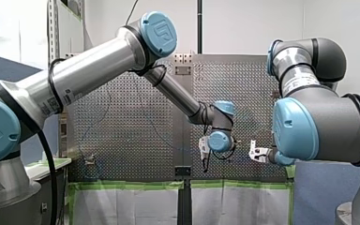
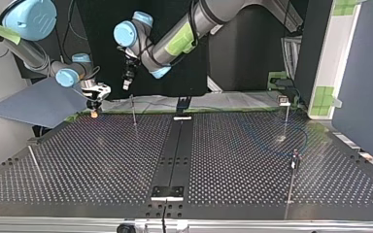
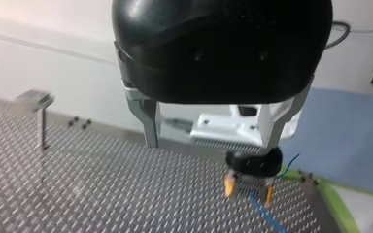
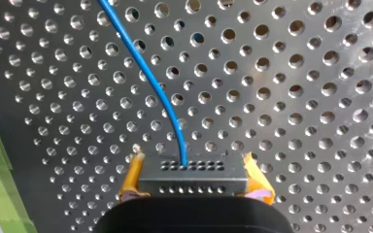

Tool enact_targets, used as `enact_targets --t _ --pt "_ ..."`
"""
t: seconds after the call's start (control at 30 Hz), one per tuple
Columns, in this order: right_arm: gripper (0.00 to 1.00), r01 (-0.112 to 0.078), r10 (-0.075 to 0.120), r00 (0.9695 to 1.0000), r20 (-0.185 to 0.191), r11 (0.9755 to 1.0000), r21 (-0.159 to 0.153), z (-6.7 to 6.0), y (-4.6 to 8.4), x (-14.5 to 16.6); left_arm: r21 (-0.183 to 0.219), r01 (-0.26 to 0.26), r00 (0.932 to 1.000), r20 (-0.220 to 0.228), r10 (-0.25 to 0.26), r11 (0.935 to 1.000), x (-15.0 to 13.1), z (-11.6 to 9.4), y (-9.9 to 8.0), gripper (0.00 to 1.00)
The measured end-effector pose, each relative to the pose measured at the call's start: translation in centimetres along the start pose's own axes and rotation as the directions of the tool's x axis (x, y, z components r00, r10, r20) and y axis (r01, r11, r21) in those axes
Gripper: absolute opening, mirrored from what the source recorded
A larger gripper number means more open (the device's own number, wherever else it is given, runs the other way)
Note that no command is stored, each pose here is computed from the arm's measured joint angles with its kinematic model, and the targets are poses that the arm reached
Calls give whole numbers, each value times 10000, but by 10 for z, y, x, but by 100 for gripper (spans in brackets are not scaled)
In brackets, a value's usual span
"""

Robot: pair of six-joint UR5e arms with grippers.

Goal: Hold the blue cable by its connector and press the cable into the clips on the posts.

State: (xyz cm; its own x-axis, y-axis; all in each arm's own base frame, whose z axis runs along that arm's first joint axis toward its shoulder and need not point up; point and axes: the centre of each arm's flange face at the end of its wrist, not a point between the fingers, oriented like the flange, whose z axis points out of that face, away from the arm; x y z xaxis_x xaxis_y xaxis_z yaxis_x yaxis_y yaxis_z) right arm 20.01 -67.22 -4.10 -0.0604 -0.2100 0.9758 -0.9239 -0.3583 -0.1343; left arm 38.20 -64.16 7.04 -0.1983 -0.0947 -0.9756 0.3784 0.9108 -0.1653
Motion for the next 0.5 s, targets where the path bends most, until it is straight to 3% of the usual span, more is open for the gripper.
enact_targets --t 0.17,0.33,0.5 --pt "0 -36 36 10000 7 9999 149 0 -1 0 -664 422 9991 52 -420 9969 -18 -6 20 100" --pt "0 -34 34 10000 -5 9997 238 1 -2 0 -1356 790 9969 73 -787 9876 -36 -19 38 100" --pt "0 -28 27 10000 13 9996 288 1 -5 0 -2014 671 9974 -114 -709 9772 -51 -37 53 100"
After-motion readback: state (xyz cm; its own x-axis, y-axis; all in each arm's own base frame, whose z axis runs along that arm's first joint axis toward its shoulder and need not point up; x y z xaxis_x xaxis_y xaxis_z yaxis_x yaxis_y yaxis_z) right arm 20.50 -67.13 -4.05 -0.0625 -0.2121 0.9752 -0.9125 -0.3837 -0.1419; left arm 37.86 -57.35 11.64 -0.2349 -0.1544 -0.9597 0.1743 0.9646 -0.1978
